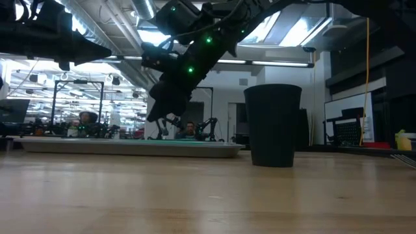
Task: Pick and place plate/cup/fork/spoon on tray
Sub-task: Put the black cup on the serving tray to the top left of the blue plate
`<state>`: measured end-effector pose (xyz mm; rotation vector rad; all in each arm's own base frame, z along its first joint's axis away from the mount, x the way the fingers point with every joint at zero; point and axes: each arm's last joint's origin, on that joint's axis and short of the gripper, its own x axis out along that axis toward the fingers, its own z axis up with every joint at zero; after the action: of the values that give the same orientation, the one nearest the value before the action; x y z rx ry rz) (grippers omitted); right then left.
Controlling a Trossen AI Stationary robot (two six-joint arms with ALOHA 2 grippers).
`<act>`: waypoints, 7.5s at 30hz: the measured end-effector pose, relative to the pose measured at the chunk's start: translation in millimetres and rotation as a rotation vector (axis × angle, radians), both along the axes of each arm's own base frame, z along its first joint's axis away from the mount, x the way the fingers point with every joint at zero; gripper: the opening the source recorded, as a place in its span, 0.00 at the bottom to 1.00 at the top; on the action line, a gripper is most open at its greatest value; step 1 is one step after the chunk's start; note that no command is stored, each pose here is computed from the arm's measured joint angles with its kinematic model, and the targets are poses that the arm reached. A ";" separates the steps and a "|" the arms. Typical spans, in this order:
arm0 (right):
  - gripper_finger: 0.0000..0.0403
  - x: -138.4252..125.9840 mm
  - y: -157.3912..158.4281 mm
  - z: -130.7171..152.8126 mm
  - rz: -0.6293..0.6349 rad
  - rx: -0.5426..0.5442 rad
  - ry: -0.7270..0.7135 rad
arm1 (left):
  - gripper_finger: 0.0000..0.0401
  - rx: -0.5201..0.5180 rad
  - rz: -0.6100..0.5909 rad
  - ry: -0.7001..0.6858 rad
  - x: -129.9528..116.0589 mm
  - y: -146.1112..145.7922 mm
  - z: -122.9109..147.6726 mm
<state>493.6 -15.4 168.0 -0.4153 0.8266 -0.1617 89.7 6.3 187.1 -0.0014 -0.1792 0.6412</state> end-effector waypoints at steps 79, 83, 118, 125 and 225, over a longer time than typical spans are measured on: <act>0.11 -206.0 160.7 125.0 -1.060 0.344 -0.053 | 0.05 -0.080 -0.281 -0.167 1.6 -6.1 14.3; 0.11 -206.7 169.1 101.0 -1.110 0.452 0.022 | 0.05 -0.082 -0.291 -0.188 0.1 -6.1 20.2; 0.11 -238.0 77.3 37.1 -1.452 0.058 0.096 | 0.05 -0.008 -0.293 0.166 70.6 -18.2 82.6; 0.11 -231.2 83.6 32.3 -1.400 0.153 0.120 | 0.05 -0.029 -0.296 0.127 68.3 -17.8 87.0; 0.11 -130.4 134.7 -50.7 -0.866 0.852 -0.151 | 0.05 -0.064 -0.447 0.311 85.7 -24.7 62.3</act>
<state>363.2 119.3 117.3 0.7708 0.8026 -0.6013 175.4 -18.5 249.4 -0.0032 0.1417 0.1953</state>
